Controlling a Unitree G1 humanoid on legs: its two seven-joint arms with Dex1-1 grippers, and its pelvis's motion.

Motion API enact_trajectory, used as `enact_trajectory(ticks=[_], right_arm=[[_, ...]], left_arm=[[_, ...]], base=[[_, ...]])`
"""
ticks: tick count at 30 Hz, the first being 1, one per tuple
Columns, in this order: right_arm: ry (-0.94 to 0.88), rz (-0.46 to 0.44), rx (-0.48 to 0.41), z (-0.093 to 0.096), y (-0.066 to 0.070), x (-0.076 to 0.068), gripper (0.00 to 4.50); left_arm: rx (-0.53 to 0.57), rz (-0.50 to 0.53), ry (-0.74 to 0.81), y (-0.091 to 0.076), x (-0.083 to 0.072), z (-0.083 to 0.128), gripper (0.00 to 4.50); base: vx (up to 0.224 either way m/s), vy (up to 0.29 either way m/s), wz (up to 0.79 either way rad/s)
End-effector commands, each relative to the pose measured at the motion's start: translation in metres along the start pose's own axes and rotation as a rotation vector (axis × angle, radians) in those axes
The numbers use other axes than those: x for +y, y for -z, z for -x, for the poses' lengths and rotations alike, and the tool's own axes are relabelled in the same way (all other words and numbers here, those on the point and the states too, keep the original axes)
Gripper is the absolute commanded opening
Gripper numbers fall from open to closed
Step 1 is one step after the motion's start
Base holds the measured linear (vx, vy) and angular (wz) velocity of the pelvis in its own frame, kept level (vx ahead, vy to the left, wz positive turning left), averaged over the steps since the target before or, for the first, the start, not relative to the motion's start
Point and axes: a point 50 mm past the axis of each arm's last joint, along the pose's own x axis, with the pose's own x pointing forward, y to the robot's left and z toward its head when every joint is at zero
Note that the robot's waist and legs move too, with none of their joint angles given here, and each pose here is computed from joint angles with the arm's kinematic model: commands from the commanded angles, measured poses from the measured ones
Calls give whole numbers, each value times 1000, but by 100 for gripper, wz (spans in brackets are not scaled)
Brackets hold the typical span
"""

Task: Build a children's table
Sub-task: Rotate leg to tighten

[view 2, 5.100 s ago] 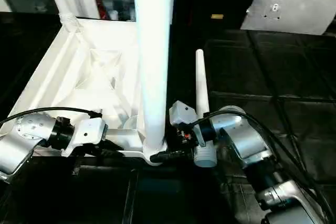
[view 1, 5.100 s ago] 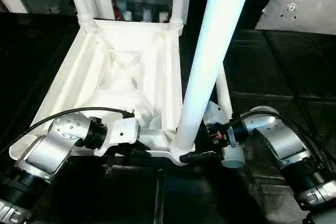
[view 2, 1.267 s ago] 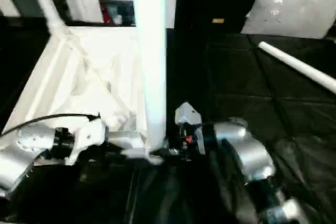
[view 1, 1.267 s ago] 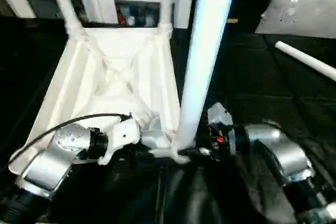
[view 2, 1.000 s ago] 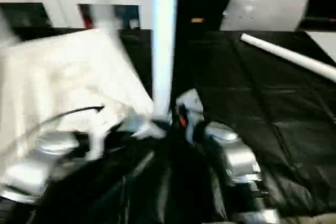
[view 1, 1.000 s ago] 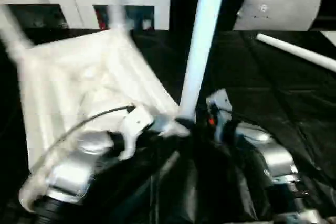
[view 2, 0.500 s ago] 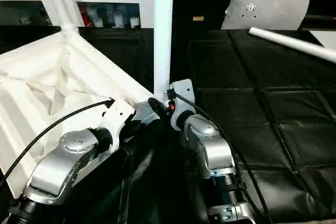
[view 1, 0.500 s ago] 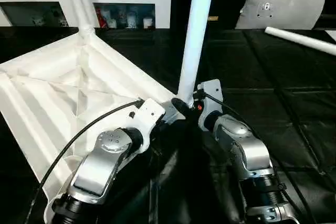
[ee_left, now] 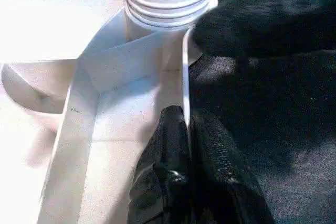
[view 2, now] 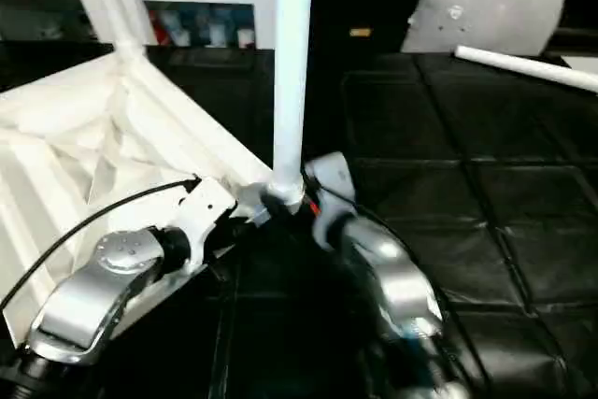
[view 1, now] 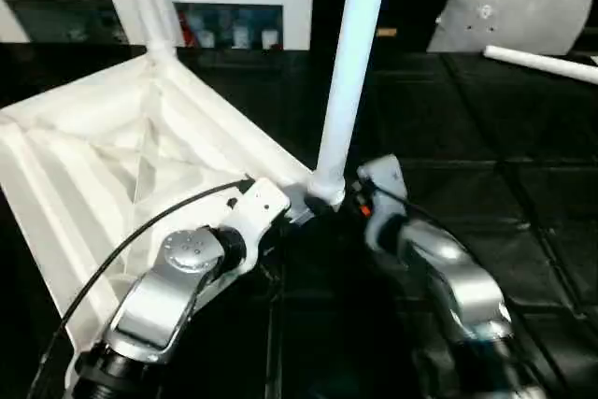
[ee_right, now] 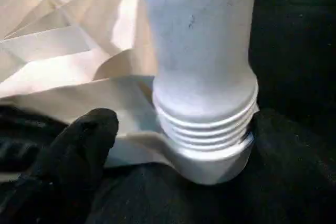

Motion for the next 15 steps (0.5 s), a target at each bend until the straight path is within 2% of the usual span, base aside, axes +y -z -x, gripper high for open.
enact_trajectory(ticks=[1, 12, 15], right_arm=[[-60, 8, -12, 5, -1, 4, 446], [-141, 90, -17, 27, -8, -8, 446], [-202, 159, 10, 35, -11, -16, 446]], left_arm=[[-68, -41, -13, -13, 6, 5, 0], [-51, -110, 83, -4, 10, 12, 0], [-36, -180, 202, 2, 11, 20, 0]], base=[[0, 0, 0], [0, 0, 0], [0, 0, 0]])
